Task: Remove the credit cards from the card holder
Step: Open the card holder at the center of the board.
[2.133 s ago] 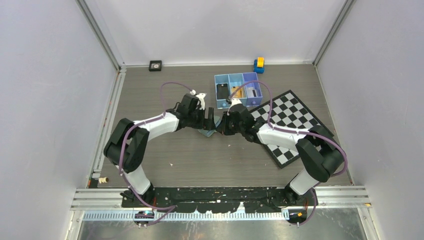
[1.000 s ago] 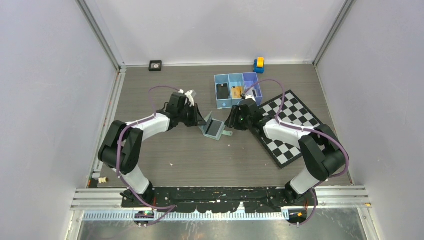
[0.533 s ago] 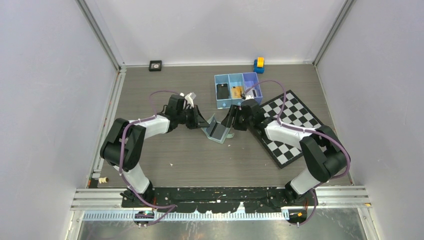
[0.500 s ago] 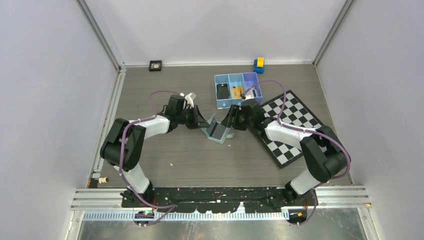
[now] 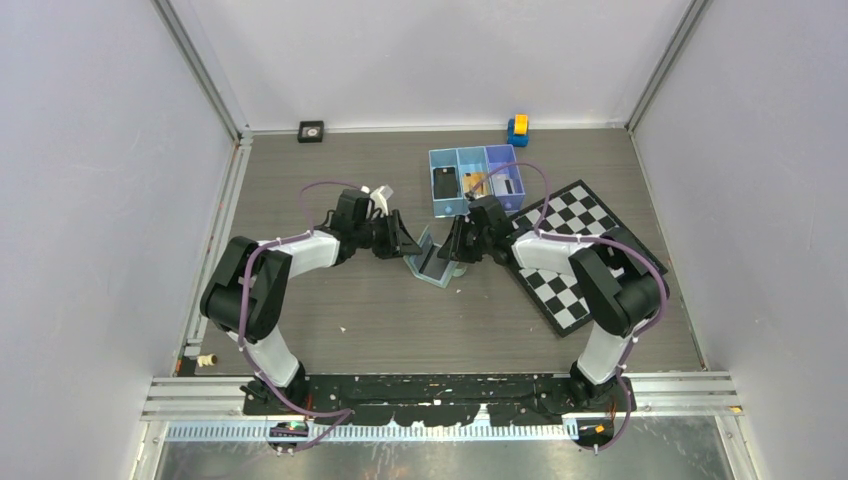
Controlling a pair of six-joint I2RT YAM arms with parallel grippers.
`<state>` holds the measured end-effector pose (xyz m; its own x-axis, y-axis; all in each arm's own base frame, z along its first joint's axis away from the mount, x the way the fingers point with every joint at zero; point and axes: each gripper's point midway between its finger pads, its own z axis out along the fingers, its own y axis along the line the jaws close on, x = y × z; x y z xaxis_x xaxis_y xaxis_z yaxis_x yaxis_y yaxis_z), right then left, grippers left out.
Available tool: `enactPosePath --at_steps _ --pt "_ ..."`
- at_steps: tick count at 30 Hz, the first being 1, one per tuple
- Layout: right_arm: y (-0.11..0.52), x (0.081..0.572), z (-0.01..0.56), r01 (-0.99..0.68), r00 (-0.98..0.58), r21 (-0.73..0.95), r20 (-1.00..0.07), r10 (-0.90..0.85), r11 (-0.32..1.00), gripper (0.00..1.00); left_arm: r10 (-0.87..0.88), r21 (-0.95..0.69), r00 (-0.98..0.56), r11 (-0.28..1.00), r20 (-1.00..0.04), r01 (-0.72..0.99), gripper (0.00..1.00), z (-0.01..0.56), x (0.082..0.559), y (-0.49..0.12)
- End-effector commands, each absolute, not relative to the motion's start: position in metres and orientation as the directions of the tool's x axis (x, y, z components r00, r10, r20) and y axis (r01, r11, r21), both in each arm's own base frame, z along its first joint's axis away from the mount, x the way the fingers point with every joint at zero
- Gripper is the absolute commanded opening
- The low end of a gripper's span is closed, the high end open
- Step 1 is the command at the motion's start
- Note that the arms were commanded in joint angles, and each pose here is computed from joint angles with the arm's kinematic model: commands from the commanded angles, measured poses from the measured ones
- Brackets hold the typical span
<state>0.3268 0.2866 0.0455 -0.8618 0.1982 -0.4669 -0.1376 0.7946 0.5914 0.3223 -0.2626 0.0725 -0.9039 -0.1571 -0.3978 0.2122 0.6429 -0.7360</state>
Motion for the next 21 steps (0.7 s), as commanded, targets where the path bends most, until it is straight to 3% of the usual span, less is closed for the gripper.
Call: enactPosePath --at_steps 1,10,15,18,21 --pt "0.294 0.334 0.056 -0.154 -0.86 0.59 -0.475 0.187 0.793 0.28 -0.148 -0.737 -0.895 0.631 -0.421 0.243 0.31 0.08 0.323 -0.265" --pt "0.29 0.335 0.044 -0.12 -0.875 0.558 -0.451 0.178 0.821 0.25 -0.124 -0.758 -0.898 0.592 -0.422 0.274 0.4 0.087 0.318 -0.273" --pt "0.291 0.336 0.044 -0.121 -0.876 0.559 -0.45 0.177 0.82 0.24 -0.11 -0.75 -0.908 0.609 -0.404 0.26 0.21 0.079 0.319 -0.273" --pt "0.291 0.335 0.043 -0.122 -0.876 0.56 -0.449 0.176 0.82 0.23 -0.1 -0.744 -0.911 0.615 -0.401 0.26 0.17 0.077 0.318 -0.274" --pt "0.291 0.336 0.043 -0.123 -0.877 0.56 -0.447 0.174 0.819 0.23 -0.094 -0.766 -0.913 0.582 -0.396 0.273 0.29 0.083 0.315 -0.28"
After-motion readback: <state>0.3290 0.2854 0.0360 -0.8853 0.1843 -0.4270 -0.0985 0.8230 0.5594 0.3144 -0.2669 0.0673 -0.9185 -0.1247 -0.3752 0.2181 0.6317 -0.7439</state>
